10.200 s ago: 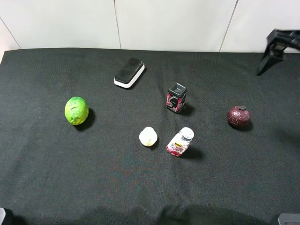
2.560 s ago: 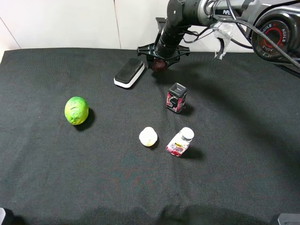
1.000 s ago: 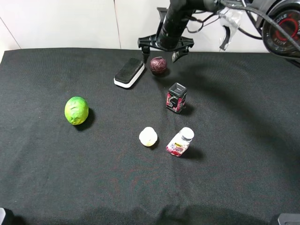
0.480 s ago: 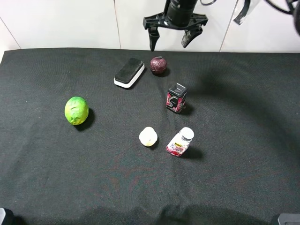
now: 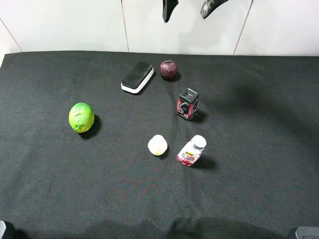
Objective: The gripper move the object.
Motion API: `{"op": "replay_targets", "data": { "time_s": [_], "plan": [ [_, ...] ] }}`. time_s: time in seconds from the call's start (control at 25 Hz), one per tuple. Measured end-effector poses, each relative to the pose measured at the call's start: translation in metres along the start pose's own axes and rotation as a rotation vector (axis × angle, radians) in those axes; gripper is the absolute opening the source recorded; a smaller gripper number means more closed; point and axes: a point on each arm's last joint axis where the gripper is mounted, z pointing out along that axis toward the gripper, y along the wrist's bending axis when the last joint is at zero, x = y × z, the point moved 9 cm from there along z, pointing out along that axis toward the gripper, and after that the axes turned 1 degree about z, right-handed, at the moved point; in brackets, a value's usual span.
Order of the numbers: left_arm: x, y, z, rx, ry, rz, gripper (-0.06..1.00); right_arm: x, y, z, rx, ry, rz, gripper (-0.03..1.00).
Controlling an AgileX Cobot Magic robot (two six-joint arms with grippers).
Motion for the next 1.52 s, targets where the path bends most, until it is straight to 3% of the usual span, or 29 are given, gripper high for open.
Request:
{"op": "replay_targets", "data": {
  "time_s": [0.88, 1.52],
  "plan": [
    [0.0, 0.0, 0.0, 0.0, 0.0, 0.0, 0.98, 0.13, -0.008, -0.101, 0.01, 0.067, -0.001, 0.69],
    [0.0, 0.0, 0.0, 0.0, 0.0, 0.0, 0.98, 0.223, -0.014, -0.154, 0.003, -0.007, -0.005, 0.69]
  ]
}}
